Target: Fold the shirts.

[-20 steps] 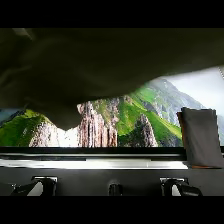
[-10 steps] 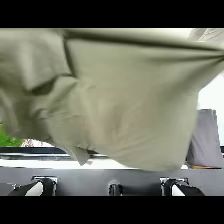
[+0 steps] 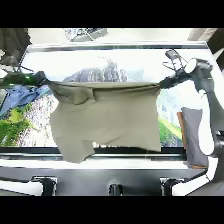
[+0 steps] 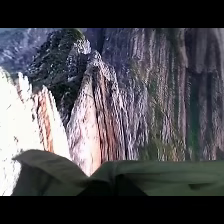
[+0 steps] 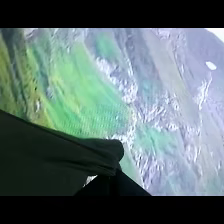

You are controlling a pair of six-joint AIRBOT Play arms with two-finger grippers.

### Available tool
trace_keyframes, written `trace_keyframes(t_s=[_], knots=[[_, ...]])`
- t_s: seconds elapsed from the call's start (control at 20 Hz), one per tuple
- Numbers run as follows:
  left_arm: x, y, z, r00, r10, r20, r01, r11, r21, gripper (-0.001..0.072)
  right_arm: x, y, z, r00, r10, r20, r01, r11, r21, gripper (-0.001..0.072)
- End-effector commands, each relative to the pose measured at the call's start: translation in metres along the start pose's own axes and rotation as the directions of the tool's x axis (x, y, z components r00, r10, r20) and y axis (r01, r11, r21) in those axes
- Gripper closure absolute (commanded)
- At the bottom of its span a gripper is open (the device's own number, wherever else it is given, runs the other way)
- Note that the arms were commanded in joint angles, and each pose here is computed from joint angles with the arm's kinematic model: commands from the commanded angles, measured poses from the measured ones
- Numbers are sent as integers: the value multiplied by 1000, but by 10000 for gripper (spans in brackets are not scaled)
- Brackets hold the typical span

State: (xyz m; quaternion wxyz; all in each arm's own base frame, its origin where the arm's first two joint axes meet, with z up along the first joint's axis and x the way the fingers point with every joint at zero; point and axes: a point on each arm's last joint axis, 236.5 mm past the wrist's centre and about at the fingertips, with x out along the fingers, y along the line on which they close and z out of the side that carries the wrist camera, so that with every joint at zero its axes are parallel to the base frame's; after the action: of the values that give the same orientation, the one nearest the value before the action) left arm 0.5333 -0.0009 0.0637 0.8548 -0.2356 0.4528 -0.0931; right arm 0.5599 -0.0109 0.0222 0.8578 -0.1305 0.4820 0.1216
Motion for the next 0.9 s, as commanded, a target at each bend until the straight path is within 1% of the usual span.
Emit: trace_keyframes(t_s=[0.0, 0.1, 0.2, 0.3, 0.35, 0.4, 0.45, 0.5, 0.55, 0.6, 0.7, 0.85], knots=[[64, 24, 10, 998, -5, 59, 6, 1000, -26, 677, 45, -16, 25, 989, -72, 126, 57, 991, 119, 674], [76, 22, 8, 998, -2, 63, 1, 1000, 20, 677, 45, -16, 25, 989, -73, 127, 57, 991, 121, 674], [72, 14, 5, 999, -14, 47, 10, 997, 73, 677, 41, -13, 13, 996, -57, 72, 49, 993, 108, 674], [53, 9, 0, 1000, -16, 11, 15, 995, 95, 677, 27, -5, -16, 998, -28, -61, 30, 999, 27, 674], [41, 14, -10, 999, 7, -40, -2, 993, 120, 677, 18, 5, -38, 988, 13, -156, -15, 1000, -12, 674], [30, 21, -29, 992, 29, -126, -13, 992, 126, 677, 7, 20, -66, 958, 70, -280, -80, 997, -22, 674], [23, 30, -52, 973, 54, -225, -34, 995, 95, 677, -2, 32, -91, 916, 122, -382, -133, 991, -4, 674], [18, 41, -78, 940, 85, -332, -63, 995, 77, 677, -3, 45, -107, 883, 168, -438, -179, 984, 16, 675], [19, 52, -99, 909, 109, -402, -87, 994, 72, 677, 0, 58, -121, 857, 210, -470, -222, 975, 29, 675], [27, 57, -117, 887, 104, -450, -88, 994, 57, 677, 7, 67, -132, 839, 240, -489, -248, 967, 49, 675], [38, 64, -142, 850, 95, -519, -104, 994, 12, 678, 18, 82, -148, 809, 294, -508, -289, 953, 92, 675], [40, 66, -145, 845, 95, -527, -128, 991, -27, 677, 24, 83, -149, 808, 297, -508, -280, 953, 111, 675]])
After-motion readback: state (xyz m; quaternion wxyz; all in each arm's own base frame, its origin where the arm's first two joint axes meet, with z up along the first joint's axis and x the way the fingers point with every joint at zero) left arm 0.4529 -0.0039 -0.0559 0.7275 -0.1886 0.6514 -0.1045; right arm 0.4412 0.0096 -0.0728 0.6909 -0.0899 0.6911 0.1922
